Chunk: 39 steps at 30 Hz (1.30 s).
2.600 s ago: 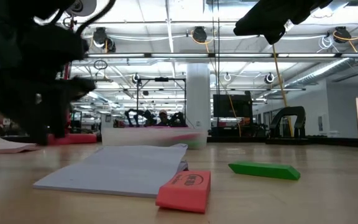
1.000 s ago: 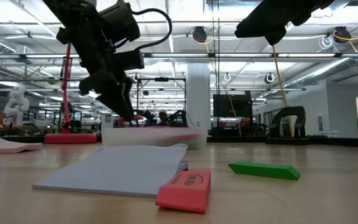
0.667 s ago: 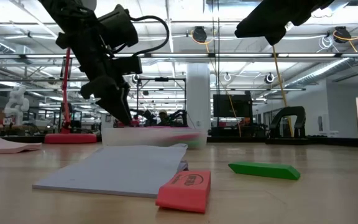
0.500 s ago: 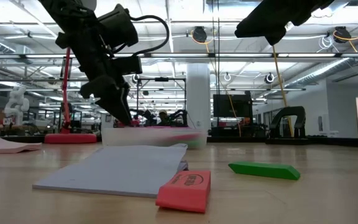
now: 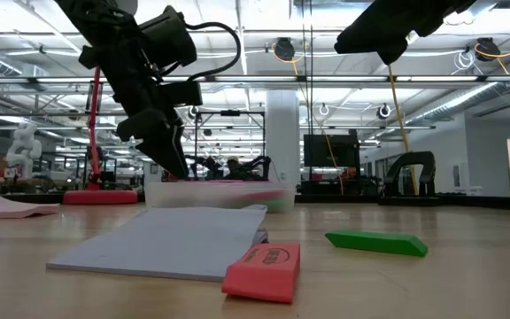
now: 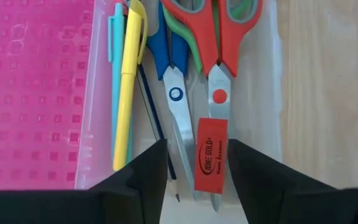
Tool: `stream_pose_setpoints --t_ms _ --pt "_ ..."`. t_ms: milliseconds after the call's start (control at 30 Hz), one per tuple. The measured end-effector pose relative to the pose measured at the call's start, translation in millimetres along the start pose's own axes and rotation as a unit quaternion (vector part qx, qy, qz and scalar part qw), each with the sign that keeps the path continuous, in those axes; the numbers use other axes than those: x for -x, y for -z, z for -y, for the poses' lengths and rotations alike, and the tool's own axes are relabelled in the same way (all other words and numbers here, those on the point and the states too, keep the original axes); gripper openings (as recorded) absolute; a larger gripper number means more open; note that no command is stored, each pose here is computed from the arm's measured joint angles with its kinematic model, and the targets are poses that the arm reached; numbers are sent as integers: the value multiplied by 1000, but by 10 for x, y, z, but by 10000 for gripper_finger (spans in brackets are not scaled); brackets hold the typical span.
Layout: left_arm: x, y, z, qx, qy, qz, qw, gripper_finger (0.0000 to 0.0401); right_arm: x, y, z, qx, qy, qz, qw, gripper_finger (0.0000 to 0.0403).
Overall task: Pack school essentials
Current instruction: Put the green eraser into the pink supply box
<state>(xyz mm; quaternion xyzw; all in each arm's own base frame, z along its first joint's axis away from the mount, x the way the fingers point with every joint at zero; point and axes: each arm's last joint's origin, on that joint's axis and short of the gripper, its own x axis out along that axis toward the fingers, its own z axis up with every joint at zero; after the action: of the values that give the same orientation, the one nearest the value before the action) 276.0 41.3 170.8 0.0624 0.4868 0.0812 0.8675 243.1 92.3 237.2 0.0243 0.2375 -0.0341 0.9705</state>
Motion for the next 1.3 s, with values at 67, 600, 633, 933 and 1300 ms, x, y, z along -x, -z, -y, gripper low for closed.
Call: stream_pose_setpoints --t_ms 67,600,633,933,1300 --pt "8 -4 11 2 1 2 1000 172 0 -1 0 -5 0 0 1000 59" --pt "455 -124 107 12 10 90 996 173 -189 121 -198 -61 -54 -17 997 59" --pt "471 -126 118 11 12 93 996 173 -218 131 -228 -59 -57 -20 996 59" --pt "496 -130 177 -14 17 96 995 173 -501 -70 -639 -29 -75 -62 995 59" --pt "496 -130 176 -17 17 96 995 173 -754 30 -970 -29 -60 -137 988 95"
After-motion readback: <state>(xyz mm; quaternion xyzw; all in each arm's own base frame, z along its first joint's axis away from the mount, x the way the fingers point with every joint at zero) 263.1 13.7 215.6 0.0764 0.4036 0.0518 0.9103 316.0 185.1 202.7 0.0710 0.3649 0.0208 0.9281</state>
